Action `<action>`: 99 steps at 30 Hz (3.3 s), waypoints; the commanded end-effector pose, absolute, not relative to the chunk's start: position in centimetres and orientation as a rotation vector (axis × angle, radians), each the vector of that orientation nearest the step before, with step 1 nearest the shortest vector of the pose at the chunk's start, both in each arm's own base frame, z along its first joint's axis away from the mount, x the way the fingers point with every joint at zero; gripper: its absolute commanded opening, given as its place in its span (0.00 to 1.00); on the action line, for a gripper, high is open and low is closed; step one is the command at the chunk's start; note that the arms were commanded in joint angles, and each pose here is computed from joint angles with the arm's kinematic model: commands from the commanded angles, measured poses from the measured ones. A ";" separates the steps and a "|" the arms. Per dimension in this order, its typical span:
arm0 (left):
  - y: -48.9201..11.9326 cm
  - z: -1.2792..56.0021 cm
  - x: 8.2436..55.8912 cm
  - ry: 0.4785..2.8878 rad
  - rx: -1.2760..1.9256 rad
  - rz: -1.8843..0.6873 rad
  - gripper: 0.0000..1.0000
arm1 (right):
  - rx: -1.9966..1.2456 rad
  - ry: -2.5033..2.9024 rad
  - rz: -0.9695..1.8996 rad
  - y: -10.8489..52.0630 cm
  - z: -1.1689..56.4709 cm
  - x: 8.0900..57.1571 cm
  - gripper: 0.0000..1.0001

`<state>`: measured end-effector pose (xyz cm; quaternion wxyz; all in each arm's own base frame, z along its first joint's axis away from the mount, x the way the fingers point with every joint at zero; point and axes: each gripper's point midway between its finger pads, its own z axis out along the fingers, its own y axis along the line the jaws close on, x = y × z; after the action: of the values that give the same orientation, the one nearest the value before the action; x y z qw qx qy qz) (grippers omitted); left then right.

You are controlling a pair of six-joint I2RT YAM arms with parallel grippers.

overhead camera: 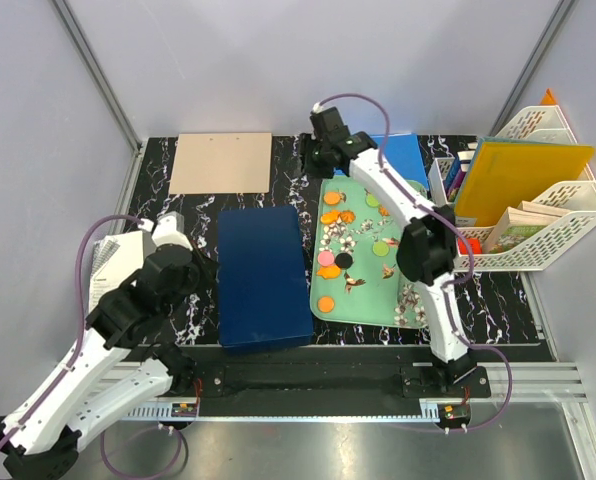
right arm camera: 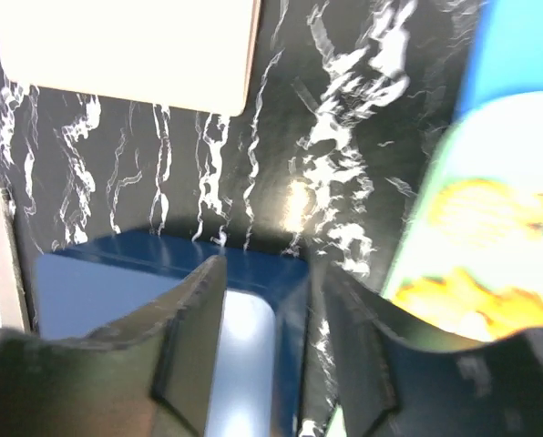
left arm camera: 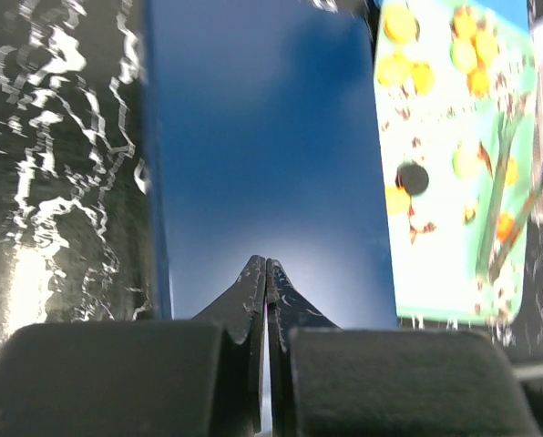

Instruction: Pack the cookies

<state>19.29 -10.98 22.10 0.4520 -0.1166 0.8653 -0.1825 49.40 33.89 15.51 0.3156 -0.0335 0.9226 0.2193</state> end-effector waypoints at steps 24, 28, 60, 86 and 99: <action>-5.8 9.8 24.6 2.373 -0.904 -0.207 0.00 | -0.169 2.619 0.564 29.6 10.8 32.0 0.00; -6.4 7.8 23.6 2.408 -0.941 -0.269 0.00 | -0.185 2.645 0.592 30.4 10.0 31.9 0.00; -4.3 3.3 20.6 2.499 -1.075 -0.248 0.00 | -0.364 2.692 0.593 35.6 8.9 29.1 0.00; -7.5 0.1 20.7 2.566 -1.131 -0.574 0.00 | -0.362 2.729 0.532 35.8 7.9 29.1 0.00; -8.0 -0.1 21.4 2.565 -1.122 -0.622 0.00 | -0.405 2.654 0.667 38.5 12.4 29.0 0.00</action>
<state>23.06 -7.05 1.34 0.1750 -0.3977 0.8764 -0.2076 29.53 33.02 7.32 0.1545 -0.1167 0.9721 0.1320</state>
